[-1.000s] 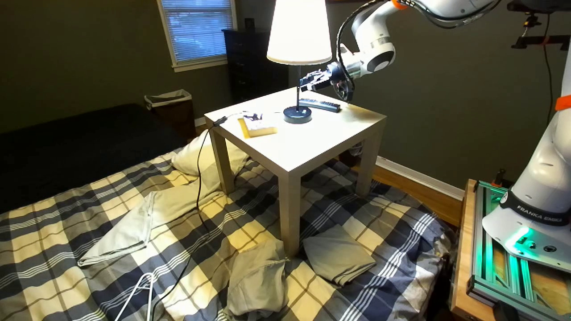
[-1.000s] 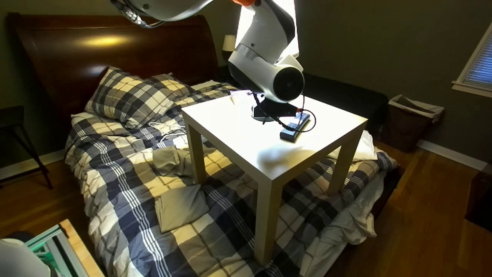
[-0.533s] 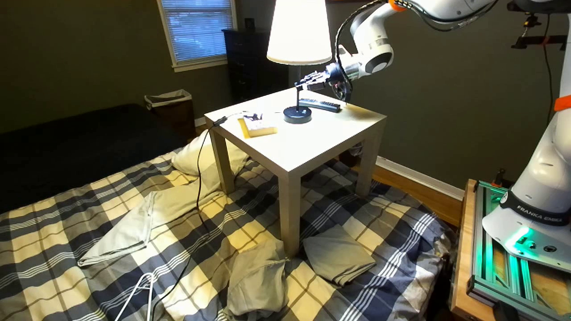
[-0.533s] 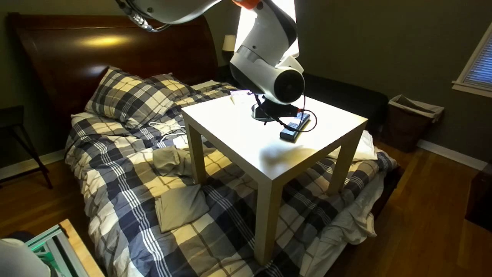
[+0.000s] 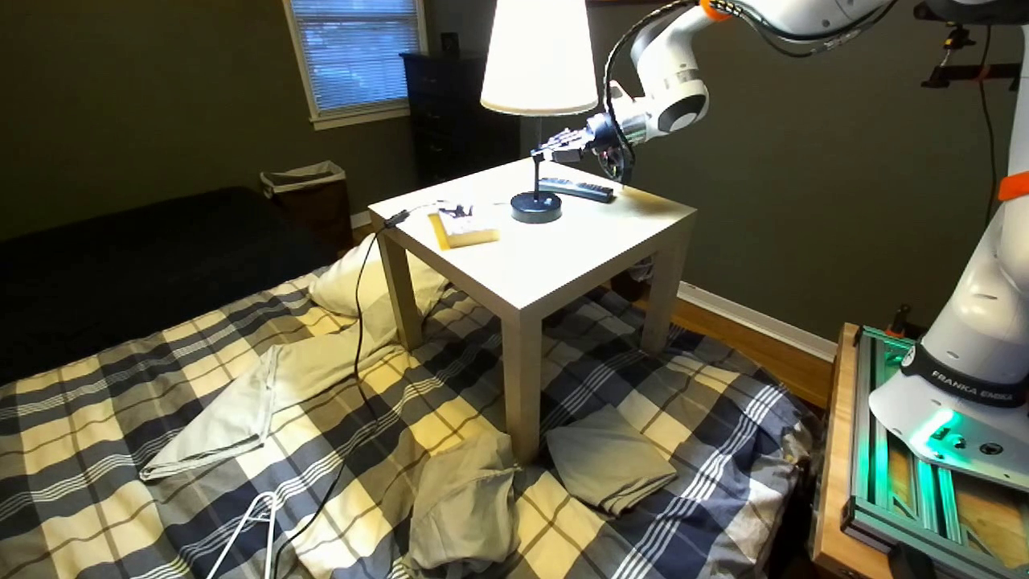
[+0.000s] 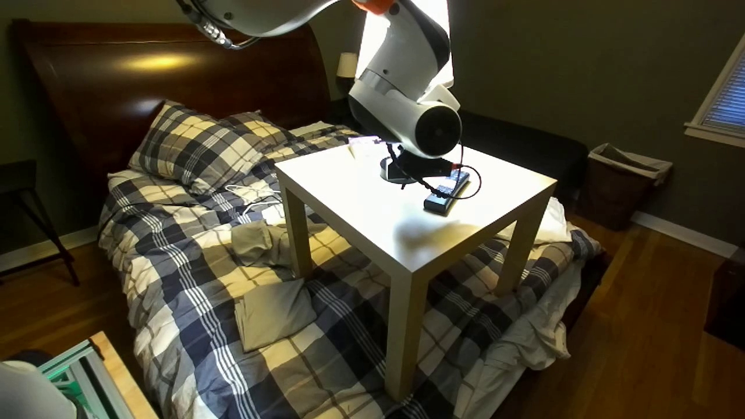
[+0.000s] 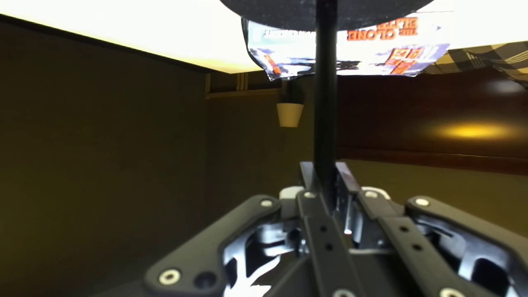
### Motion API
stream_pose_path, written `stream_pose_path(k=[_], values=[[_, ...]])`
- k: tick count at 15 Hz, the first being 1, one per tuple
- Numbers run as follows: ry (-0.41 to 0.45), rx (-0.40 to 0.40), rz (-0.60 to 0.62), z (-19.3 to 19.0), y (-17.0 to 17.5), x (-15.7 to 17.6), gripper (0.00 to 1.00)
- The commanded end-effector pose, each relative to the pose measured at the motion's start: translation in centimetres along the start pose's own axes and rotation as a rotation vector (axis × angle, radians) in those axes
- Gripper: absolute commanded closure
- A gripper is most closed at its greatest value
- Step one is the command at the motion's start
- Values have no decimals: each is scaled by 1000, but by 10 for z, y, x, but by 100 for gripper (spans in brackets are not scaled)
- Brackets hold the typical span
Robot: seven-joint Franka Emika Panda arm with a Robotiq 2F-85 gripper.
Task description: Move the lamp to the right
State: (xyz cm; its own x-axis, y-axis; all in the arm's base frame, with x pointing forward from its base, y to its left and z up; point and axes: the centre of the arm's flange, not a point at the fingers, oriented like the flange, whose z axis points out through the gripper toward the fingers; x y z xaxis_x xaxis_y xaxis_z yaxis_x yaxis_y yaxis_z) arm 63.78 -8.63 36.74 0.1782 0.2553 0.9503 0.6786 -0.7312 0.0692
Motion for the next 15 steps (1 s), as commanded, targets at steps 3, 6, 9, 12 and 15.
stream_pose_path(k=[3, 6, 9, 12, 15], values=[[20, -4, -18, -9, 5, 12, 96], [11, -13, -42, -15, 13, 29, 96], [15, -10, -69, -15, 24, 46, 96], [12, -5, -92, -13, 37, 64, 96], [12, 4, -88, -14, 55, 79, 96]])
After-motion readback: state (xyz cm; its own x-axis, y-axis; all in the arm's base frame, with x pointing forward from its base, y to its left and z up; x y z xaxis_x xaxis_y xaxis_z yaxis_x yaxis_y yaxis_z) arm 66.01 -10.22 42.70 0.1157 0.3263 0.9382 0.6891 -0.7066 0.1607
